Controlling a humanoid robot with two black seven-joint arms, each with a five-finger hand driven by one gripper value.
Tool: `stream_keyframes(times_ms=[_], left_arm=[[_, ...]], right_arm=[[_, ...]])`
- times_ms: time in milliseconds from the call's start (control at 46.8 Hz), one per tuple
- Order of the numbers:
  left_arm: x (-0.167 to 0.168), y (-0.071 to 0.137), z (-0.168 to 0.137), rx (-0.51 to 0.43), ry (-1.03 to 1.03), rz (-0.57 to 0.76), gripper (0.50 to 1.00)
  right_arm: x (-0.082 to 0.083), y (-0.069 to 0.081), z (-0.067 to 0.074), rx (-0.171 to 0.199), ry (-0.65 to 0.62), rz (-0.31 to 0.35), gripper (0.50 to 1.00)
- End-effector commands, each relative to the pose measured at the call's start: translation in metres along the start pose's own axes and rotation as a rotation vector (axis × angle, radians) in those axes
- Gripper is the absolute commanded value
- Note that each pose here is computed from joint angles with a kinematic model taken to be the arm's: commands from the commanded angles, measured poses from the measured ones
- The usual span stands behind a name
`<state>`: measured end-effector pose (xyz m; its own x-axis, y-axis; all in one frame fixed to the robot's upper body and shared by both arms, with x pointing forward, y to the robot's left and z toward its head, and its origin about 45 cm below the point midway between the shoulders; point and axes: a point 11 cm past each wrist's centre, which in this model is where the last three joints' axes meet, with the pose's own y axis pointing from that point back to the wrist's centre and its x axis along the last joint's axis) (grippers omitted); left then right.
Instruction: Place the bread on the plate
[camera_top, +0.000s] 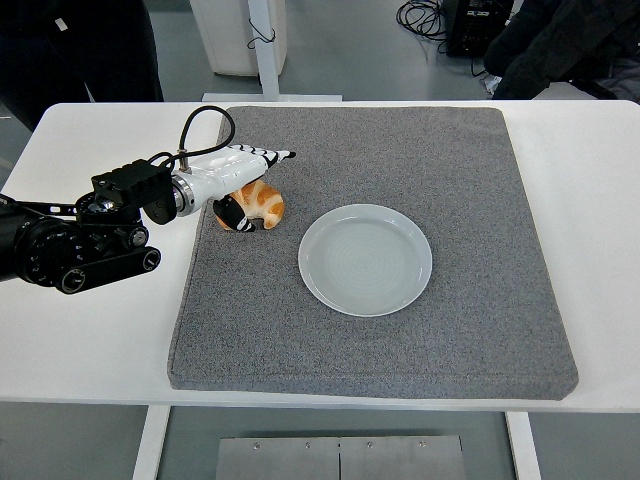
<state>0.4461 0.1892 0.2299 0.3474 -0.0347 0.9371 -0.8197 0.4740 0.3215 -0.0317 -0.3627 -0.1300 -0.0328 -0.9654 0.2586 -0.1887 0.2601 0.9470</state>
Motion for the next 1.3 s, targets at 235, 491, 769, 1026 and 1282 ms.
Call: stream_keyframes(times_ms=[235, 491, 769, 1026, 1282], left_arm=[[-0.007, -0.004, -0.002, 0.012, -0.005, 0.009, 0.98], [-0.01, -0.007, -0.005, 0.027, -0.028, 0.008, 0.5], [-0.01, -0.007, -0.005, 0.018, -0.028, 0.002, 0.5], [-0.004, -0.008, -0.002, -0.012, -0.034, 0.01, 0.5], [0.035, -0.012, 0.0, -0.015, -0.062, 0.065, 0.5]], right_arm=[[0.0, 0.0, 0.0, 0.0, 0.0, -0.001, 1.0], [0.0, 0.0, 0.0, 0.0, 0.0, 0.0, 1.0], [0.0, 0.0, 0.0, 0.0, 0.0, 0.0, 1.0], [0.0, 0.0, 0.0, 0.0, 0.0, 0.0, 1.0], [0.0, 0.0, 0.0, 0.0, 0.0, 0.0, 1.0]])
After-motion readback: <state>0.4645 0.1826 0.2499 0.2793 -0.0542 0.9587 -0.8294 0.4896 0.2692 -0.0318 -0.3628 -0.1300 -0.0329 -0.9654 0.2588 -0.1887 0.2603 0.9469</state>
